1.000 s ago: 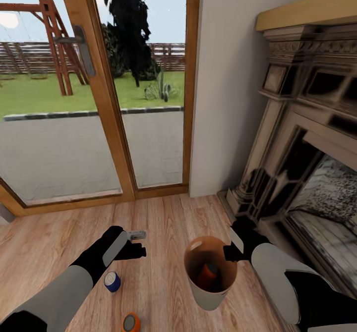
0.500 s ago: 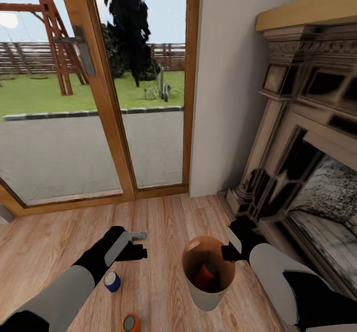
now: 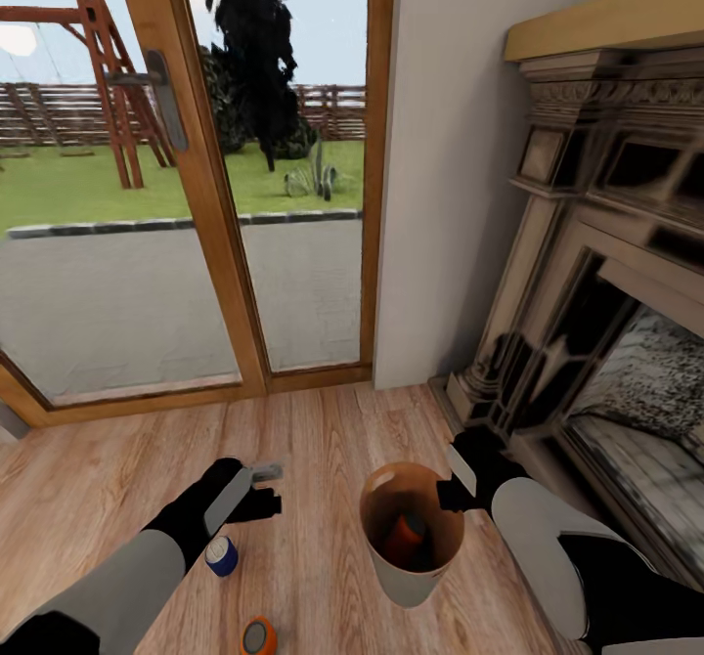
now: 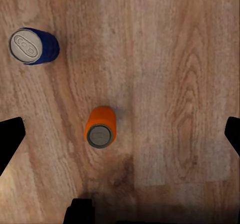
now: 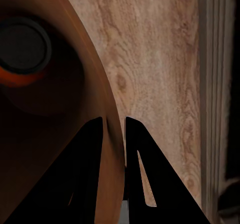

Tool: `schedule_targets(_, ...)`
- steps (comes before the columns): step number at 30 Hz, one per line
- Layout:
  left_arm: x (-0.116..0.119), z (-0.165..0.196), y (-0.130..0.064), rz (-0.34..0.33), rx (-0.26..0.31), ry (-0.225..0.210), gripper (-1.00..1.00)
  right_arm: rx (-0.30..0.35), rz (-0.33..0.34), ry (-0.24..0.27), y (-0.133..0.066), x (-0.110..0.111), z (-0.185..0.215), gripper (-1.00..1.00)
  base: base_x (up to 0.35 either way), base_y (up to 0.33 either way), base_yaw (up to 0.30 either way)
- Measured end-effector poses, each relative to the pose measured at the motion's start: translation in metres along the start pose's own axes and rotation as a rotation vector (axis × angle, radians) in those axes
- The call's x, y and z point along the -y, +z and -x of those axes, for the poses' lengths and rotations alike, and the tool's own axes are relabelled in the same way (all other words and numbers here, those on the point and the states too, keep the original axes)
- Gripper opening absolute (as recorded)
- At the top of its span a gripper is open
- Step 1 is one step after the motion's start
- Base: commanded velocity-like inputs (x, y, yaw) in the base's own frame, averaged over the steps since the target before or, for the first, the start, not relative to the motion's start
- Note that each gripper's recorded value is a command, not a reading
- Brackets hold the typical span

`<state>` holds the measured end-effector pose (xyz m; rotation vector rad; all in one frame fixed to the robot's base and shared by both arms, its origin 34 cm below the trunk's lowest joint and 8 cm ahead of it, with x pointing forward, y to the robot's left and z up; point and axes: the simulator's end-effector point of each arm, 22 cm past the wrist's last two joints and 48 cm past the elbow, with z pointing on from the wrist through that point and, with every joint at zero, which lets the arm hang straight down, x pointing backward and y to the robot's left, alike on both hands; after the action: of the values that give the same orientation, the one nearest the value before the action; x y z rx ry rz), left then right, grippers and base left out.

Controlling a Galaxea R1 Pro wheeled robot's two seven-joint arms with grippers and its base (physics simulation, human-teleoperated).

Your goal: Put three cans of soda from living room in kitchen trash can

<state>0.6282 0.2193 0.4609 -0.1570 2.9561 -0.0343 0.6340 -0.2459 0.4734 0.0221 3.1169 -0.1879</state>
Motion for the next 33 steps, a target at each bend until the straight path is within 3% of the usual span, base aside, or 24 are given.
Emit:
schedule_targets(5, 0.017, -0.023, 0.016, -0.134, -0.039, -0.030, 1.00, 0.002, 0.000, -0.003, 0.000, -0.002, 0.000, -1.00, 0.000, 0.000, 0.000)
schedule_targets(7, 0.015, -0.029, 0.022, -0.148, -0.039, -0.045, 1.00, 0.003, 0.001, -0.005, -0.001, -0.003, 0.001, -1.00, 0.000, 0.000, 0.000)
schedule_targets(11, -0.001, -0.053, 0.040, -0.134, -0.053, -0.083, 1.00, 0.005, 0.003, -0.008, -0.001, -0.006, 0.001, -1.00, 0.000, 0.000, 0.000)
schedule_targets(15, -0.010, -0.064, 0.046, -0.115, -0.067, -0.094, 1.00, 0.006, 0.003, -0.010, -0.001, -0.007, 0.001, -1.00, 0.000, 0.000, 0.000)
schedule_targets(33, -0.014, -0.067, 0.048, -0.103, -0.070, -0.099, 1.00, 0.008, -0.002, -0.017, -0.001, -0.007, 0.001, -1.00, 0.000, 0.000, 0.000)
